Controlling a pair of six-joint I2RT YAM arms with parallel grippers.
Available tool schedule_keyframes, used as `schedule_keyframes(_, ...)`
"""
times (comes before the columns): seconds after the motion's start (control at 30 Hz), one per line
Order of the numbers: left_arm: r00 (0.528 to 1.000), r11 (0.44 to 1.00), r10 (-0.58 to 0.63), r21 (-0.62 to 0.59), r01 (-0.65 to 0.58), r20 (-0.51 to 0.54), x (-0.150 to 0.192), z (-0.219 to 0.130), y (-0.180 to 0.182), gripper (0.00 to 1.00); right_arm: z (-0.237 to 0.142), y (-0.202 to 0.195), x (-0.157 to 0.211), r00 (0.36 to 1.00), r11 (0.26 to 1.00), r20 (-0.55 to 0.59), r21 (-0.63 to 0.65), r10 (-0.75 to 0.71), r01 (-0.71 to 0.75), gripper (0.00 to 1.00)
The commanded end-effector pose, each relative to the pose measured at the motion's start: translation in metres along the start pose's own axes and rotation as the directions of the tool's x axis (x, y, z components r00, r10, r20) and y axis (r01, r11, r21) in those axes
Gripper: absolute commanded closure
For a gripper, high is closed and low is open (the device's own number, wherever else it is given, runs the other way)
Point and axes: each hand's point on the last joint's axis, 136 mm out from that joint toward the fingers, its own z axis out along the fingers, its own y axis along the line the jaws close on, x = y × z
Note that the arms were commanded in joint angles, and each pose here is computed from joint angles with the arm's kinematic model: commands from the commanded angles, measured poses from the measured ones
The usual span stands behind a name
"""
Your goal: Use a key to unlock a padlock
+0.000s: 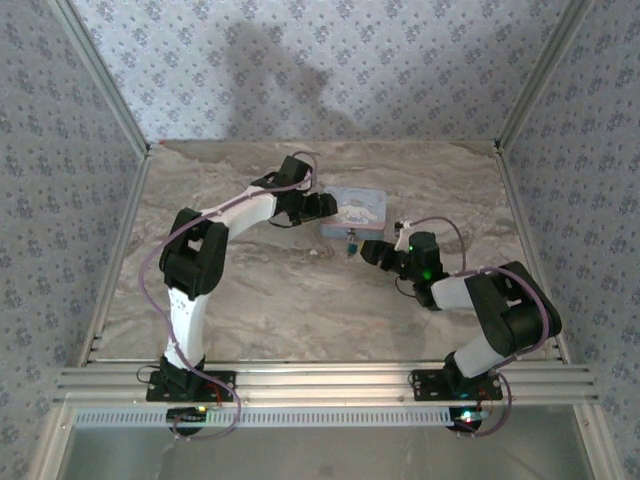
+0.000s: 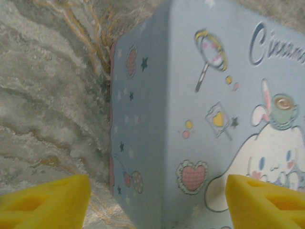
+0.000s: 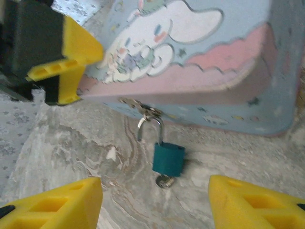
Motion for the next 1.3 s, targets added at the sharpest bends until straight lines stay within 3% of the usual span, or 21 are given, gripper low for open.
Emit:
schedule_keyframes(0.0,0.999,0.997,0.007,-0.071,-0.010,-0.039,0.013,0.004,0.016,0.26,0.005,0.004,-0.012,1.000,1.000,0.000,-0.023,-0.005,0.005,0.35)
schedule_keyframes(0.47,0.995,0.988,-0.082,-0.136,0.074,-0.058,0.089,-0.015,0.065,0.27,0.033,0.011,-0.032,0.994,0.988,-0.025,-0.120,-0.104,0.100,0.30)
schedule_keyframes(0.67,0.995,0.987,-0.098,-0.130,0.093,-0.033,0.098,-0.033,0.068,0.27,0.030,0.014,-0.032,0.991,0.981,-0.016,-0.140,-0.135,0.131,0.30)
schedule_keyframes(1.0,0.996,0.999,-0.015,-0.032,0.018,0.083,0.061,-0.083,0.016,0.27,0.008,0.022,-0.002,0.979,0.966,-0.088,-0.198,-0.185,0.165,0.32)
schedule_keyframes(1.13,0.996,0.999,0.036,0.027,-0.038,0.087,0.056,-0.088,-0.017,0.32,0.017,0.037,0.015,0.959,0.951,-0.148,-0.232,-0.243,0.205,0.34)
schedule_keyframes(1.27,0.997,0.994,0.060,0.089,-0.065,0.053,0.055,-0.077,-0.045,0.43,0.029,0.041,0.017,0.960,0.949,-0.158,-0.254,-0.231,0.186,0.35)
